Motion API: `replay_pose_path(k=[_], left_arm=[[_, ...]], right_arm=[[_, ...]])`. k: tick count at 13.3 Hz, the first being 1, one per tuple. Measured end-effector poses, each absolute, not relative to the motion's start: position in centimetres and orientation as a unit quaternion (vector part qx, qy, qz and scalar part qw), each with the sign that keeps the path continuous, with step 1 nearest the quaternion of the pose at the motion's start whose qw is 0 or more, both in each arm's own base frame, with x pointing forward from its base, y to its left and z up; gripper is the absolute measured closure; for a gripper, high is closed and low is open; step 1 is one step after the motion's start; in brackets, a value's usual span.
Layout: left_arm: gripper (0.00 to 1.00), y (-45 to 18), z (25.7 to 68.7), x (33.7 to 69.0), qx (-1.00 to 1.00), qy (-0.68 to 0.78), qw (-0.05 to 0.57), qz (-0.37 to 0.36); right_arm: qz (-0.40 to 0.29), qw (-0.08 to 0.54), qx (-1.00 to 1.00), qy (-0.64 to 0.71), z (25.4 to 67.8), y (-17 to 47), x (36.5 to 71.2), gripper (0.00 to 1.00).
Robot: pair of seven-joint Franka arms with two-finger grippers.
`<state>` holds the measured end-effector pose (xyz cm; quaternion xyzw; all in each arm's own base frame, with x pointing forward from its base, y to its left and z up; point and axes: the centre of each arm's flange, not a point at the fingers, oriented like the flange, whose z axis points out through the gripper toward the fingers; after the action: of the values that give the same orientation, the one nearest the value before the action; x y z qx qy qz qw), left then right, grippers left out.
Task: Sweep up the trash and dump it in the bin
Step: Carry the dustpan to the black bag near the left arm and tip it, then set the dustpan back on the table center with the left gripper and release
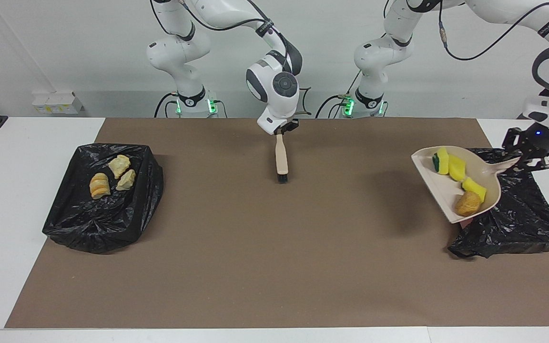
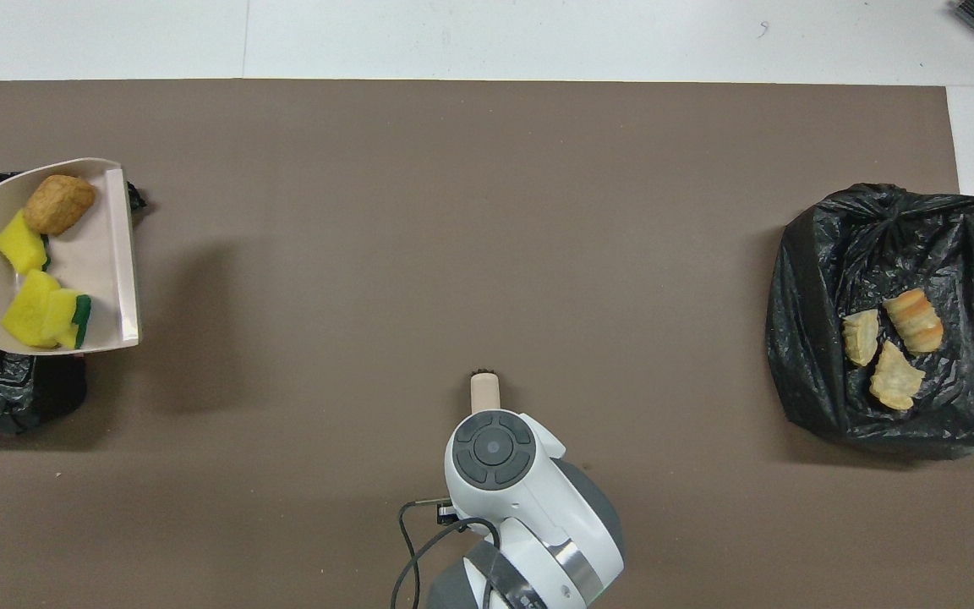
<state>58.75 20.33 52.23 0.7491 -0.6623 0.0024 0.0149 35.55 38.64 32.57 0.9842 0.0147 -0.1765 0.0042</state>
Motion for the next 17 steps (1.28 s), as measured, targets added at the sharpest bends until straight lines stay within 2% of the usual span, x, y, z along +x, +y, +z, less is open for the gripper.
replay_pose_path(k=[4,6,9,12,17], left_arm=[[0.68,27.3,53.0,58.0,0.746,-0.66,-0.081,-0.035],[0.68,28.1,53.2,58.6,0.728,-0.67,-0.126,-0.069],[0.68,27.5,53.7,59.4,0.709,-0.669,-0.181,-0.129],[0.68,25.0,54.2,60.6,0.686,-0.666,-0.228,-0.182],[0.68,23.2,54.7,61.5,0.645,-0.666,-0.281,-0.248]], right_arm=[[-0.17,-0.002,0.985,0.011,32.9,38.7,36.1,0.18],[-0.153,-0.015,0.988,0.0,34.2,38.2,38.0,0.0],[-0.118,-0.027,0.992,-0.025,36.8,36.0,42.4,0.0],[-0.076,-0.012,0.997,-0.029,38.7,33.1,45.9,0.0],[-0.022,-0.018,0.999,-0.026,42.6,23.5,53.3,0.0]])
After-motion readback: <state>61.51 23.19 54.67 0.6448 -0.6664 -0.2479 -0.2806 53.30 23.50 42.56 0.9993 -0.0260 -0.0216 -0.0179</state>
